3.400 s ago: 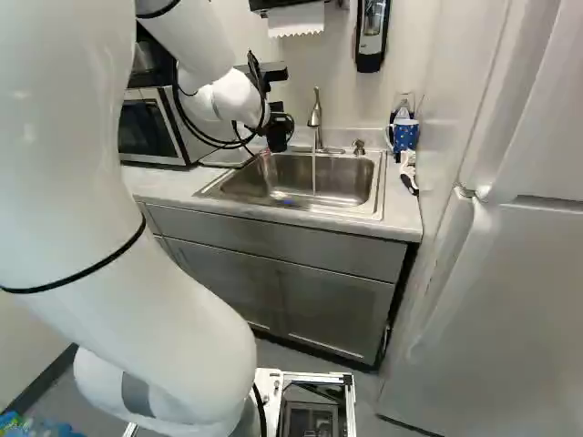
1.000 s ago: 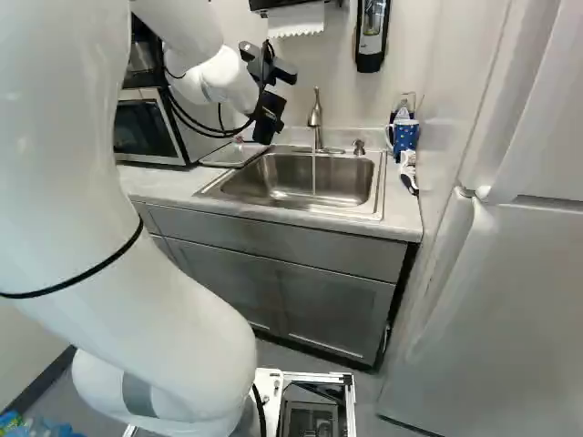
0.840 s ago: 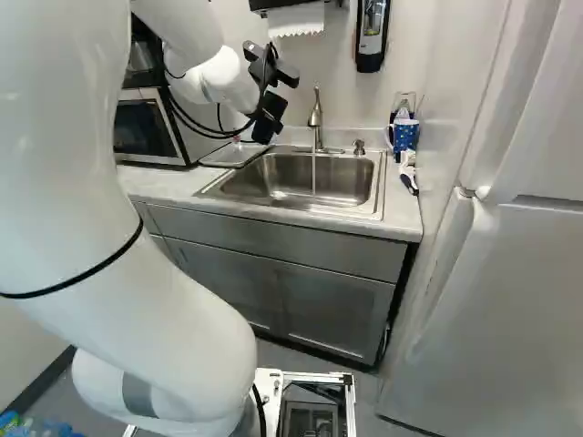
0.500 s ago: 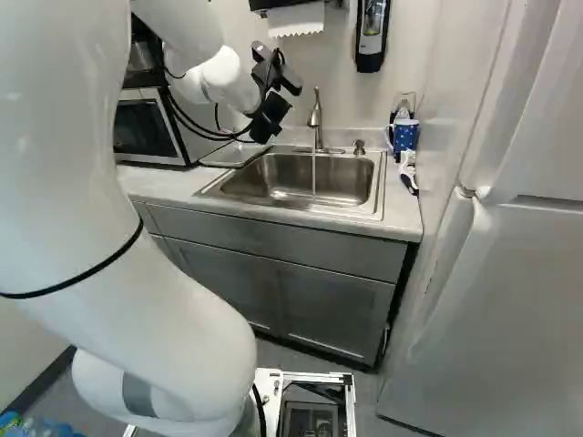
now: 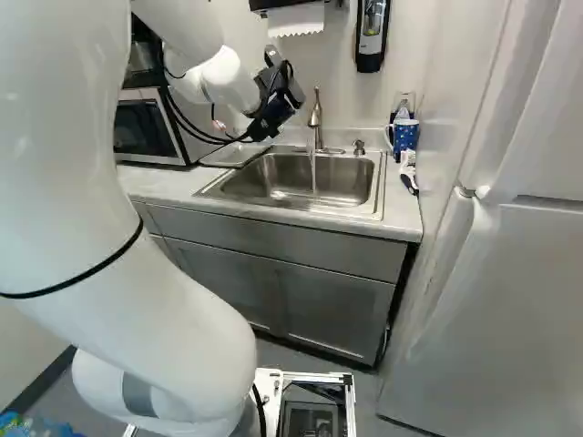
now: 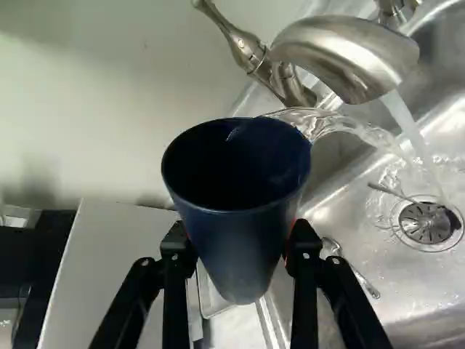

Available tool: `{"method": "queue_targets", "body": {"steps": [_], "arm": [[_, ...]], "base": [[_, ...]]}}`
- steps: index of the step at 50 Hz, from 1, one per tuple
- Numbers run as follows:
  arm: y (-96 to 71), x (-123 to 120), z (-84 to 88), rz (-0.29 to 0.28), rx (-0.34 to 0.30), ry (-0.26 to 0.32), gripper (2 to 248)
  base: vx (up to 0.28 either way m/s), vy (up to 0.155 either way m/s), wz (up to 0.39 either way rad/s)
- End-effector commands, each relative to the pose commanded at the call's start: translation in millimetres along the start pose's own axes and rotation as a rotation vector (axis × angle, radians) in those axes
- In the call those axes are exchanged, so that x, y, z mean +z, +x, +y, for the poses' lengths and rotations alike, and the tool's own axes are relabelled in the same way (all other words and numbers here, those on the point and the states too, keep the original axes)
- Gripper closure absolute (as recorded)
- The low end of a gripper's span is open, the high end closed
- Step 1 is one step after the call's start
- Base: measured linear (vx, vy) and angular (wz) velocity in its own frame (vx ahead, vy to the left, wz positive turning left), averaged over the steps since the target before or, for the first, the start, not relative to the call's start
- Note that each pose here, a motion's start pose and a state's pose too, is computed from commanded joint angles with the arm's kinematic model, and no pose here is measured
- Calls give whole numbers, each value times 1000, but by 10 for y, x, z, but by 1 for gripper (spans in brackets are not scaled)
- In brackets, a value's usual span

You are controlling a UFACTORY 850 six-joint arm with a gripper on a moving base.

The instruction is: Rinse the cup and place it in the tray

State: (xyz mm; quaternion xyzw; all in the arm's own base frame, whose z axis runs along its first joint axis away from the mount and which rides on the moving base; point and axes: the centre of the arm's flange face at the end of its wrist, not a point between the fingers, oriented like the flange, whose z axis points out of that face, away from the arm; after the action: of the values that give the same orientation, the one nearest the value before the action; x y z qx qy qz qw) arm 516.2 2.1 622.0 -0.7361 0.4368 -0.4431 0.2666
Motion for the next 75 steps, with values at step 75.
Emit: {"method": "queue_targets", "body": {"steps": [75], "arm": [[0,0,0,0,788,0,125]], "base": [[0,0,0]]}}
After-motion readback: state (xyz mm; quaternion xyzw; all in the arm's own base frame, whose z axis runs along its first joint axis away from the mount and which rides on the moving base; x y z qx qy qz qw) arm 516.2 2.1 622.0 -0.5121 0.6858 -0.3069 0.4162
